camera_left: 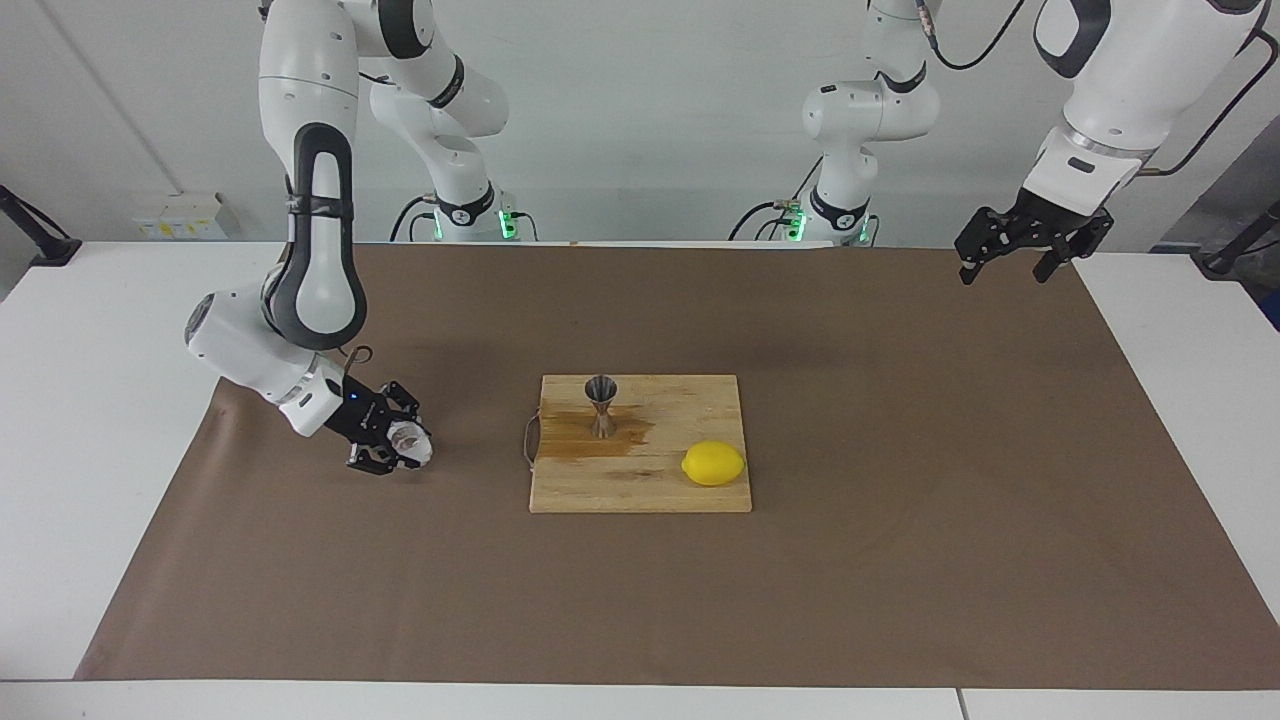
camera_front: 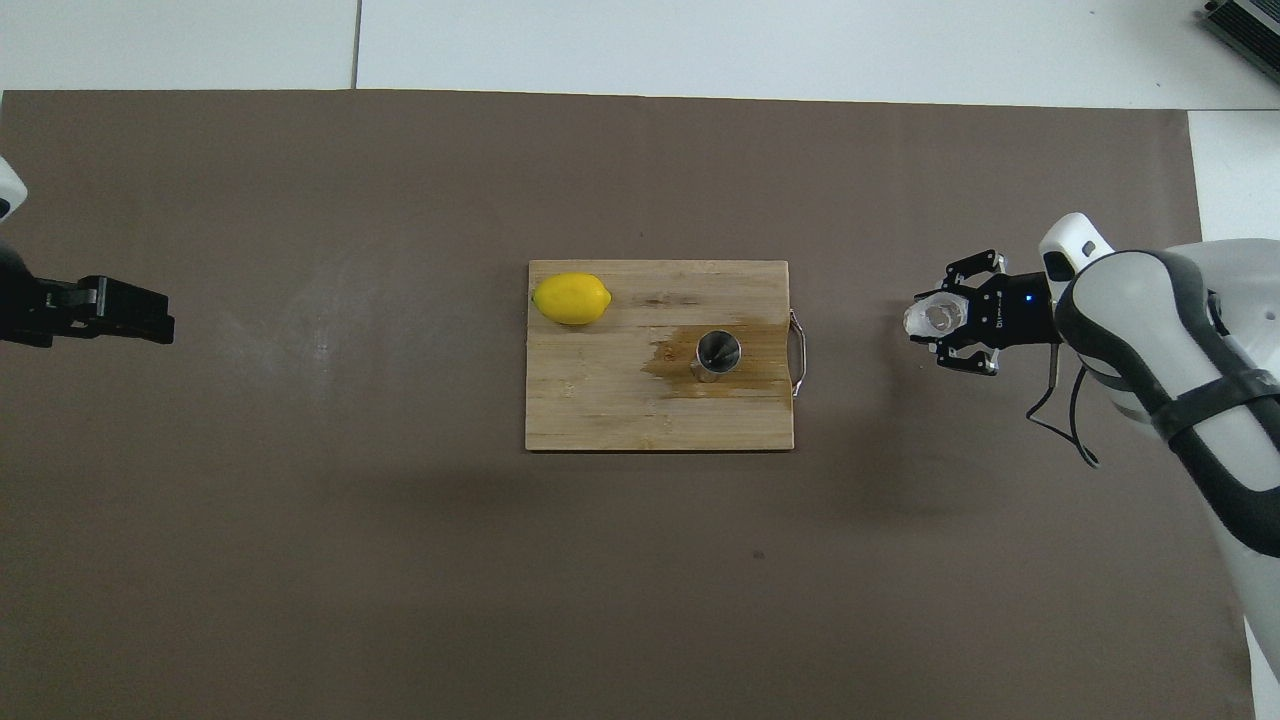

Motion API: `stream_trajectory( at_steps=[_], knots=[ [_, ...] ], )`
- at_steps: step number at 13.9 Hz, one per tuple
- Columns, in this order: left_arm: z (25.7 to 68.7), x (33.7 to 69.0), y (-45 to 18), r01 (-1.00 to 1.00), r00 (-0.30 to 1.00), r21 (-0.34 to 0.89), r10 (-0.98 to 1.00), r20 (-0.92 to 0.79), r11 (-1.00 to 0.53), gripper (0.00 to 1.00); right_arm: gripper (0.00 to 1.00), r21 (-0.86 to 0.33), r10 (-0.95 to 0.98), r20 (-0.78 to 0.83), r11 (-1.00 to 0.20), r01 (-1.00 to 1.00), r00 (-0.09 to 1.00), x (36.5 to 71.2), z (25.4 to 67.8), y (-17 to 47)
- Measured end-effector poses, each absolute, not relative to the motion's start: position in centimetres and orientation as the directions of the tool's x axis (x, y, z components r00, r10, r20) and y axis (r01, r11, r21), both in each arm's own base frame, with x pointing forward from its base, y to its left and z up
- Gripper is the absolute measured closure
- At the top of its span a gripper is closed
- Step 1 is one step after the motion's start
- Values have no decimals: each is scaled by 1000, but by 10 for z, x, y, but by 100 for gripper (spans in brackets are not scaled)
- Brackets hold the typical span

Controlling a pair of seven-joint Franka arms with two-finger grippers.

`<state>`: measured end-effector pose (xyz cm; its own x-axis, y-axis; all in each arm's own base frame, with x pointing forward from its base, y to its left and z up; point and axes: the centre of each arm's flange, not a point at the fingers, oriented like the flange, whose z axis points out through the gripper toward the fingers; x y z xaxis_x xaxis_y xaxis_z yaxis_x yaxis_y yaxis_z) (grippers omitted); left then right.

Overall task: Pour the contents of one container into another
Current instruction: 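Lift the white cup and carry it over the metal cup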

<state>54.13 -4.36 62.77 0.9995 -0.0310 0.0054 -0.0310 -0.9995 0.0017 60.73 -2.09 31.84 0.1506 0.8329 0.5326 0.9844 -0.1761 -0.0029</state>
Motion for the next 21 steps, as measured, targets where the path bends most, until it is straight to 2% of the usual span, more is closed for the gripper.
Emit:
stream_trajectory(
  at_steps=[4,7,13,21],
  knots=[
    [628,541,-44,-31,1000,2,-31,5,-1000,0,50,-14,893,418,-181,983,170,612,376,69],
    [628,541,-44,-31,1000,2,-31,5,-1000,0,50,-7,909,373,-197,980,186,609,403,119],
    [628,541,-44,-31,1000,2,-31,5,-1000,0,50,30,967,230,-117,993,107,591,410,195],
    [628,541,-44,-31,1000,2,-31,6,-1000,0,51,85,995,99,-4,996,-4,576,412,238]
  ],
)
